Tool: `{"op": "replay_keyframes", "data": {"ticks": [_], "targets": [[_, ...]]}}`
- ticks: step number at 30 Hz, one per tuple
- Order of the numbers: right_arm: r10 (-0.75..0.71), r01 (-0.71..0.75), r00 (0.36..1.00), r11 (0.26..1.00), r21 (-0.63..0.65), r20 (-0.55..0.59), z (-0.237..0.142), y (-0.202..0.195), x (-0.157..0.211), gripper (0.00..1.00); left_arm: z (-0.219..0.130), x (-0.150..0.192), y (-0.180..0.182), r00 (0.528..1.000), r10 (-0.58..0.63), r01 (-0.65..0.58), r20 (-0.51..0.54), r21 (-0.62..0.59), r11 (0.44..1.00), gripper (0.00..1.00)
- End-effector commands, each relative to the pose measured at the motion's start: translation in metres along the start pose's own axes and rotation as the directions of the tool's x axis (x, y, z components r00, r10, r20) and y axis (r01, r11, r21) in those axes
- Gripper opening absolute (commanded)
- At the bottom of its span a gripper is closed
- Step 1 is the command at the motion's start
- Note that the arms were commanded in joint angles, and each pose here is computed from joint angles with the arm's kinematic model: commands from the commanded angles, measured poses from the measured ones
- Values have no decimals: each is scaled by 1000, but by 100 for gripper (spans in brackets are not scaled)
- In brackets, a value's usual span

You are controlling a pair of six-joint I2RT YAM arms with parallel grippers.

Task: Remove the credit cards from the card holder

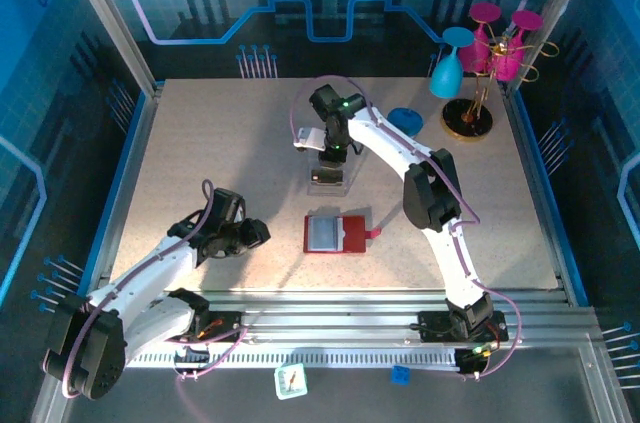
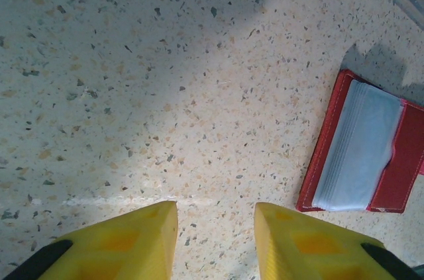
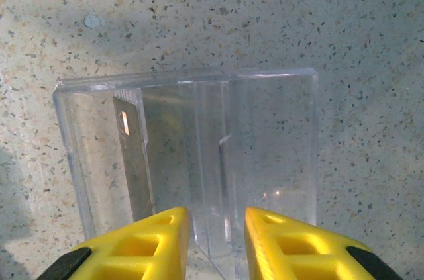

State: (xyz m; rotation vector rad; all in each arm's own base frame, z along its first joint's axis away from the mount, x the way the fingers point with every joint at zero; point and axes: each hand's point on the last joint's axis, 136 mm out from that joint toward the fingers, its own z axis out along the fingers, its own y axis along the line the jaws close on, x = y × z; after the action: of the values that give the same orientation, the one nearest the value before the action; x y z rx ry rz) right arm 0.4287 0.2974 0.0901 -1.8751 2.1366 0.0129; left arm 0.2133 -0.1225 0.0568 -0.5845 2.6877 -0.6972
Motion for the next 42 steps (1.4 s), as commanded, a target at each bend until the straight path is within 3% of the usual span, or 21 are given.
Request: {"op": "replay_keyframes", "data": {"ticks": [1,17,23,29,36,42], "targets": [[-10,10,1000,1000,1,-3,7,6,-5,29,-1,6,5,1000,-14,14,-18,-2,1000,36],[-19,19,1000,999,-43,-4,16,22,-2,35,-1,5,4,1000,-15,15,-16,-1,1000,37],[26,-28,996,999,20,80,-21,14,-15,37,-1,2,-4,1000,-13,13,-13,34,999,37],[162,-153,976,986,-71,144,-53,46,-11,38,3,-3,-20,1000,3,-1,-16,95,995,37],[435,-389,879,891,-235,193,-78,92,-6,38,11,-14,-45,999,10,-4,-32,170,985,36],[686,-564,700,701,-437,197,-86,132,-11,38,25,-16,-64,997,43,-30,-65,195,980,36]]}}
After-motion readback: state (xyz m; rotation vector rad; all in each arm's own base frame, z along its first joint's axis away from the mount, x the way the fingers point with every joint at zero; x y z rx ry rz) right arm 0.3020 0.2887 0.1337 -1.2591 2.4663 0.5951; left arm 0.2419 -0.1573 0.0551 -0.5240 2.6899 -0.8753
